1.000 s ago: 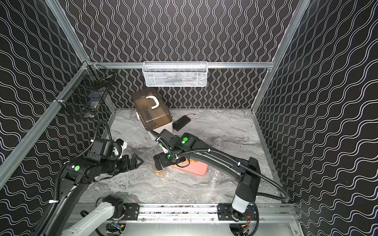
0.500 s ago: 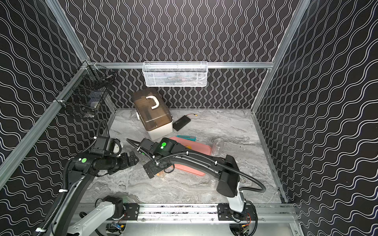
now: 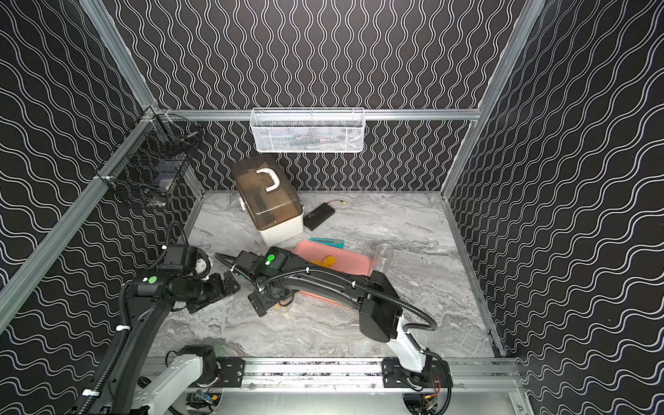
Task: Pour the cookies out of the jar
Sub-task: Pick up the jar from the center of the board.
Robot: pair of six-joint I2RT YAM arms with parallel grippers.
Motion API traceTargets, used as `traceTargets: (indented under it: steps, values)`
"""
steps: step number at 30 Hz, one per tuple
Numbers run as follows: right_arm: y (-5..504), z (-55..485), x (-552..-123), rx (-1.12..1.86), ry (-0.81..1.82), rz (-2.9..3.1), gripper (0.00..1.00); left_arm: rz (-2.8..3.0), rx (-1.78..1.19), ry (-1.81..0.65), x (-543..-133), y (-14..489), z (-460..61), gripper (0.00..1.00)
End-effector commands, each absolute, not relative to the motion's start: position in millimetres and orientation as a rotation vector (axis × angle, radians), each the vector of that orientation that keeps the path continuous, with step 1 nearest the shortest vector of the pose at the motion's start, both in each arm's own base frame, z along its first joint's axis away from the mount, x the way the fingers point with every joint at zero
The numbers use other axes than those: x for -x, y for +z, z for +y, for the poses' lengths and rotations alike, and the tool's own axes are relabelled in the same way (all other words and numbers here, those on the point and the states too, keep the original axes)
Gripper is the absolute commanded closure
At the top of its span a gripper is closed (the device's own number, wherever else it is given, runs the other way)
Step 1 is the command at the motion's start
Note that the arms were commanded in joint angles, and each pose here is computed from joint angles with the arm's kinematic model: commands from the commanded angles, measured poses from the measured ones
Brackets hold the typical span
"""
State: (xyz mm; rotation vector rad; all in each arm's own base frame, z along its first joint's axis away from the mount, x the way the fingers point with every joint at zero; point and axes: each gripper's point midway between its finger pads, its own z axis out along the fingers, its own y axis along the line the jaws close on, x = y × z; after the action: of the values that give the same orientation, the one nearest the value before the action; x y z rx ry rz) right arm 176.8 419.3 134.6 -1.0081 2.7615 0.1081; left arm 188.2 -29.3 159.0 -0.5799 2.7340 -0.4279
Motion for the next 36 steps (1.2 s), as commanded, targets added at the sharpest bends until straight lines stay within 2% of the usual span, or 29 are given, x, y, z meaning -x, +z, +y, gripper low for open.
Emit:
traceTargets:
  steps: [1, 10, 18, 29, 36]
  values:
    - [129.6, 413.4, -179.5, 0.995, 0.035, 2.773, 0.00, 2.728, 0.540, -0.444, -188.9, 161.6, -31.5, 0.01]
    - [109.5, 414.6, -190.4, 0.974, -0.047, 2.770, 0.01, 2.724, 0.529, -0.456, -187.6, 162.8, -33.3, 0.01]
    - [102.0, 411.9, -203.0, 0.916, -0.010, 2.789, 0.11, 2.726, 0.522, -0.465, -188.8, 162.6, -34.2, 0.01]
    - [96.3, 415.7, -205.7, 0.910, 0.034, 2.810, 0.19, 2.729, 0.515, -0.473, -189.4, 162.8, -35.3, 0.01]
    - [96.4, 417.9, -209.1, 0.898, 0.048, 2.807, 0.19, 2.728, 0.514, -0.478, -189.5, 163.1, -35.9, 0.01]
